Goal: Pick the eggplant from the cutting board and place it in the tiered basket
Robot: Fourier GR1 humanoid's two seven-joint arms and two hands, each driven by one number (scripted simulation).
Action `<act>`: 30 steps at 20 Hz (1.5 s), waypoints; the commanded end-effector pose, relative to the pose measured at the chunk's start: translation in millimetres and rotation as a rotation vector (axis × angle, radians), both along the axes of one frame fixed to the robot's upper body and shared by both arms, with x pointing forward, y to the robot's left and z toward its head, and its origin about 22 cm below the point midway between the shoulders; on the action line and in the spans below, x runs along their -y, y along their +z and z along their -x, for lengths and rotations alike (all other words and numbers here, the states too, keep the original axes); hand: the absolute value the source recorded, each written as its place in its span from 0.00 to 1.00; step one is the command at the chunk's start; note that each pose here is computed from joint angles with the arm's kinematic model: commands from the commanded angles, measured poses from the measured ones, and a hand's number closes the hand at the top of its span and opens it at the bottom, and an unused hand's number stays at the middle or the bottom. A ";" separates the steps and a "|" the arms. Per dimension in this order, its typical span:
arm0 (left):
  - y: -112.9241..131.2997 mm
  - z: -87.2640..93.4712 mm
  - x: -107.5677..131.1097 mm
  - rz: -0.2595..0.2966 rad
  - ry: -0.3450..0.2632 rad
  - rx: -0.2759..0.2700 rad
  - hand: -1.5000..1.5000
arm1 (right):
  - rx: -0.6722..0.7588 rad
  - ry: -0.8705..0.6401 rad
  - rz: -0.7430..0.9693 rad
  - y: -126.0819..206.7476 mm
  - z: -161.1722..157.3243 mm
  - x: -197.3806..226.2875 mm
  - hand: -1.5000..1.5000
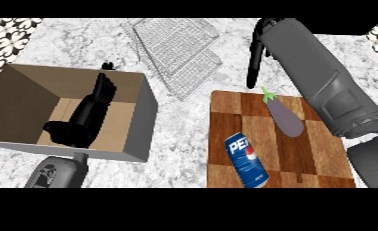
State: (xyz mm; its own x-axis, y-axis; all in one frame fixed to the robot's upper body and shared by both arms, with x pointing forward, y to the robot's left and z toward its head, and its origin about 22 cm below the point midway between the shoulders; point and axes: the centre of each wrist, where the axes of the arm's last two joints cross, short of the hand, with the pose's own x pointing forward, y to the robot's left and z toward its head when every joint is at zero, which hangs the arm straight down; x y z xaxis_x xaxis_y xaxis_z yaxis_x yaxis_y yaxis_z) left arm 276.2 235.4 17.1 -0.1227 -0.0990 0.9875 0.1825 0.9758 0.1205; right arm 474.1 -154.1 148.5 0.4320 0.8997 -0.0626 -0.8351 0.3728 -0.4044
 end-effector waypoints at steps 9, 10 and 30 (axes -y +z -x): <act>-32.9 1.8 5.7 -0.004 -0.007 -0.134 0.50 | -0.211 -0.002 0.237 -42.6 6.4 -2.5 0.00; -37.8 8.5 4.9 -0.006 0.004 -0.138 0.50 | -0.219 0.017 0.229 -40.7 6.5 -10.7 0.00; -39.7 8.7 3.2 -0.009 0.016 -0.150 0.50 | -0.270 -0.020 0.255 -100.1 26.5 8.8 0.00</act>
